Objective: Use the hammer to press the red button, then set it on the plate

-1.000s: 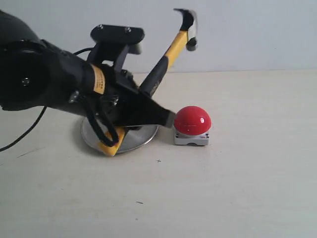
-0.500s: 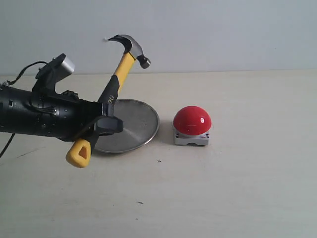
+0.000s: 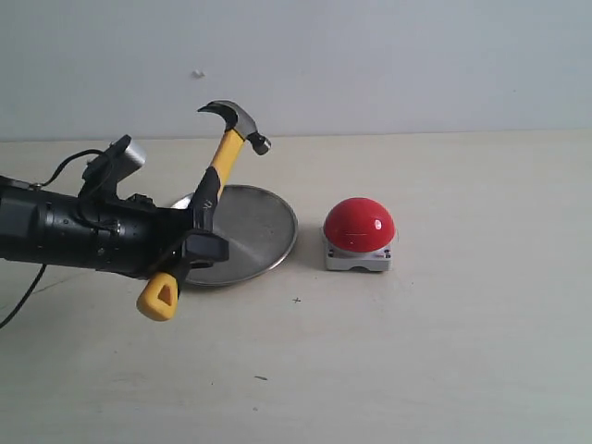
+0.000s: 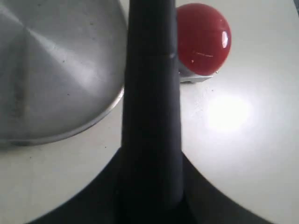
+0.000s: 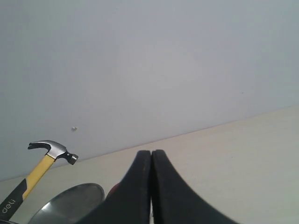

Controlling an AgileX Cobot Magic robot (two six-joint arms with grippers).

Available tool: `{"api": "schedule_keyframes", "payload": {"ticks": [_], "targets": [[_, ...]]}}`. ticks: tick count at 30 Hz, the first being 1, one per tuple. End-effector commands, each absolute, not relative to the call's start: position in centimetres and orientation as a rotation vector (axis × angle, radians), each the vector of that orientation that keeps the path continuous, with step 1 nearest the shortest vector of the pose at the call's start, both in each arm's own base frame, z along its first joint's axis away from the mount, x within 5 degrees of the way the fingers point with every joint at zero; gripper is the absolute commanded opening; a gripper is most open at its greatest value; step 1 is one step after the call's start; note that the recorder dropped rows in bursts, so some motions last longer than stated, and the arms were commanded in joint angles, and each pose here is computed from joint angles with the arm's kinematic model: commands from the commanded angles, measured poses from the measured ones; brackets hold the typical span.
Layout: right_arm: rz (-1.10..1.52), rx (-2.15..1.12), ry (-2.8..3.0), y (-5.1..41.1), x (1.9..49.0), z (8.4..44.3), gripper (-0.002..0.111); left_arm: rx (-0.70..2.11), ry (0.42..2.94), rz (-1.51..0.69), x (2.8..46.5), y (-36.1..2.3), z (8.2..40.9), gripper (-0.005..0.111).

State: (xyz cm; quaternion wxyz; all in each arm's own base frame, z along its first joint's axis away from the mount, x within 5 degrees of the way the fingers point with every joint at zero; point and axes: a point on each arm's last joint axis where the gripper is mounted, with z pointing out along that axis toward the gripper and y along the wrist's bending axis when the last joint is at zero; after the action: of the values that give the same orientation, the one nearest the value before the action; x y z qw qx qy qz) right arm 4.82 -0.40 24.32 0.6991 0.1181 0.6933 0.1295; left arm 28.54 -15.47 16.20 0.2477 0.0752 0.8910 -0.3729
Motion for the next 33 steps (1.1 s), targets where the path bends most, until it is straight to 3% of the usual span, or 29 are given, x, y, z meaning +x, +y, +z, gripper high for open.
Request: {"api": "schedule_keyframes", "payload": {"ticks": [1,7,33], "targets": [[0.29,0.264,1.536,-0.4,4.8,24.2,0.0,0.101,2.406,-1.08,29.3,-15.4,16.9,0.0],[0.29,0.264,1.536,-0.4,4.8,24.2,0.0,-0.049,2.464,-1.109,30.8,-15.3,15.3,0.0],[0.29,0.264,1.536,-0.4,4.8,24.2,0.0,-0.182,2.499,-1.134,35.7,-16.8,11.9,0.0]]}}
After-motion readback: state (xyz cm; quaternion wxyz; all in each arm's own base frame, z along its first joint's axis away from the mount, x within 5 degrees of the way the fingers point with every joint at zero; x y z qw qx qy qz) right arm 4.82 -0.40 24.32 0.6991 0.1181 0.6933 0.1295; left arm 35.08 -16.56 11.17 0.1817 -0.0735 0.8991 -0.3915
